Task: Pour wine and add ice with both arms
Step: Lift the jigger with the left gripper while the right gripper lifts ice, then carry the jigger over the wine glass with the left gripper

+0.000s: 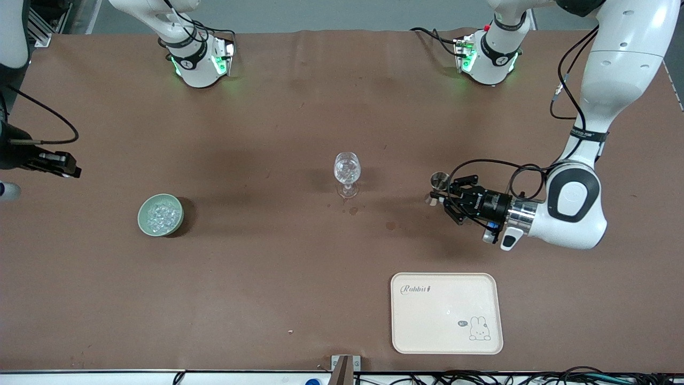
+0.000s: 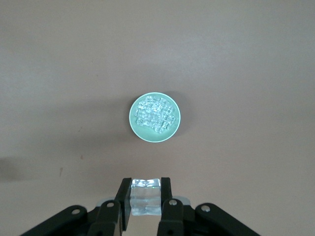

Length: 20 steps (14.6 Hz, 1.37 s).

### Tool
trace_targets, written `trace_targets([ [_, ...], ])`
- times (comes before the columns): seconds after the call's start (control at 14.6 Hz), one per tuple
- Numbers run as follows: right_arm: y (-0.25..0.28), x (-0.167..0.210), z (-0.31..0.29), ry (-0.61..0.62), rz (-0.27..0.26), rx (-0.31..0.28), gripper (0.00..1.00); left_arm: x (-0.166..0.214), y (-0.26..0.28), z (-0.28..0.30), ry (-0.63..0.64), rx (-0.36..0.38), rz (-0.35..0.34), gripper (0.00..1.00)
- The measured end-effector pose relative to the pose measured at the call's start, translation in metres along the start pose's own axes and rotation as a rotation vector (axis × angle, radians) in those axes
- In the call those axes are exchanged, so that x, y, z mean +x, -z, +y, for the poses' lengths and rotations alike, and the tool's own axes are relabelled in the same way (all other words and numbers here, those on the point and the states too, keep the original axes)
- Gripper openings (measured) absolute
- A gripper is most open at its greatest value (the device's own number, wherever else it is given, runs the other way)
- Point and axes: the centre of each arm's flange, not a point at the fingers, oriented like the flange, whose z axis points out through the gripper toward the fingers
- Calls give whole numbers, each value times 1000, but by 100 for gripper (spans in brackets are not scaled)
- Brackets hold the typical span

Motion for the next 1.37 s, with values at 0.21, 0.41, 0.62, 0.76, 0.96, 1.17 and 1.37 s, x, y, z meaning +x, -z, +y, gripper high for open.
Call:
trace_targets([
  [0.21,17,-11,-9,17,27,2,27,-29,-25,8,49,14,41,21],
  [0.41,25,-14,-11,21,47,3,27,-60,-56,17,90,15,94,21],
  [0.62,26,-13,-9,17,59,2,27,-74,-87,25,115,11,133,21],
  [0.76,26,-12,-7,15,64,1,27,-78,-100,24,133,23,142,21],
  [0.96,26,-12,-7,14,64,1,27,-87,-102,14,149,33,165,21],
  [1.17,26,-12,-7,14,63,1,27,-100,-114,4,169,38,252,21],
  [1.37,25,-12,-7,14,61,1,27,-110,-135,4,173,38,296,21],
])
